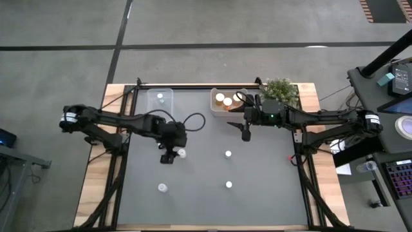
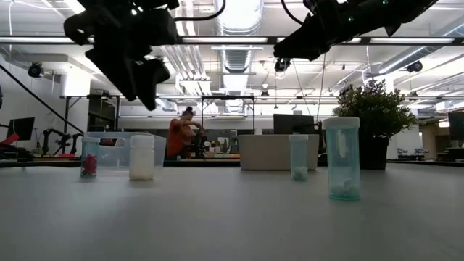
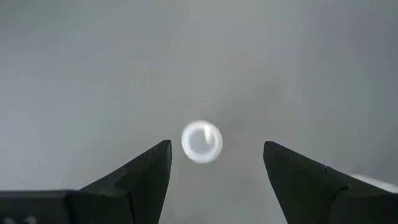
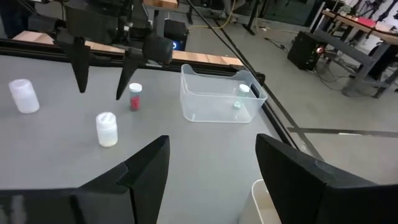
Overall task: Pick and place medicine bottles into bin by pill shape (circle, oval)
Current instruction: Put the blue capsule bottle into the gray bin
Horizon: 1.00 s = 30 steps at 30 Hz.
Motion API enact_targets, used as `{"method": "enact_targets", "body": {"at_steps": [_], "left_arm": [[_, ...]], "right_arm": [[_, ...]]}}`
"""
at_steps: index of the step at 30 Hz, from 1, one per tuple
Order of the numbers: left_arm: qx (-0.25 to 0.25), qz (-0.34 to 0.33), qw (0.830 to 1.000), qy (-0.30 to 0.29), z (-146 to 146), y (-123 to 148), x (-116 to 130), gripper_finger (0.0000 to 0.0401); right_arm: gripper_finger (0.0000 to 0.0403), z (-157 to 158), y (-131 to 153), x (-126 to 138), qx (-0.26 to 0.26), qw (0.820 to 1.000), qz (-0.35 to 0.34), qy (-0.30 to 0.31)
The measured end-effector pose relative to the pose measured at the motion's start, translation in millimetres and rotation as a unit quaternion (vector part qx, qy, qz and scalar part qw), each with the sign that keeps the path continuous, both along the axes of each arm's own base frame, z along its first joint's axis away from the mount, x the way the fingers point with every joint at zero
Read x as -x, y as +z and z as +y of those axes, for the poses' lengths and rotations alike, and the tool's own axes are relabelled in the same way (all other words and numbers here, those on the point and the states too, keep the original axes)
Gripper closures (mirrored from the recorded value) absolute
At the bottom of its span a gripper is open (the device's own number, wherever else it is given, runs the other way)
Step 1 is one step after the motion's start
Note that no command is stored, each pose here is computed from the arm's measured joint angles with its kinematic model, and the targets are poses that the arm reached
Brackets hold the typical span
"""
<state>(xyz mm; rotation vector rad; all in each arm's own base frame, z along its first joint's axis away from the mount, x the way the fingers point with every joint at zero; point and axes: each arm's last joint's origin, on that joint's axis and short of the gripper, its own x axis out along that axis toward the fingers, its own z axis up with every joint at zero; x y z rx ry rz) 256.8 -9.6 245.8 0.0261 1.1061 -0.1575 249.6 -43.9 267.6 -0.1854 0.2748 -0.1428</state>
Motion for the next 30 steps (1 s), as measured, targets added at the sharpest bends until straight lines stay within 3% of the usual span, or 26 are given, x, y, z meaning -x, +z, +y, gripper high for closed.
{"method": "enact_targets", "body": {"at_steps": [4,10,22,30], "left_arm": [[0.001,0.057,0.998,0.022,0,3,9,0.0161],[-0.056,0.171,0.983,0.039,4,-6,32,0.0161],[-0.081,0.197,0.976,0.044,6,-28,41,0.0161],[-0.115,0.181,0.975,0.054,8,-44,41,0.0162]], "right_arm": [[0.0173,0,0,0,0.001,1.000,0.000,-0.001],[0.0173,0,0,0,0.000,1.000,0.000,-0.001],[0.0173,0,-2,1,-0.001,1.000,0.009,-0.001],[0.0172,0,-2,1,-0.001,1.000,0.009,-0.001]]}}
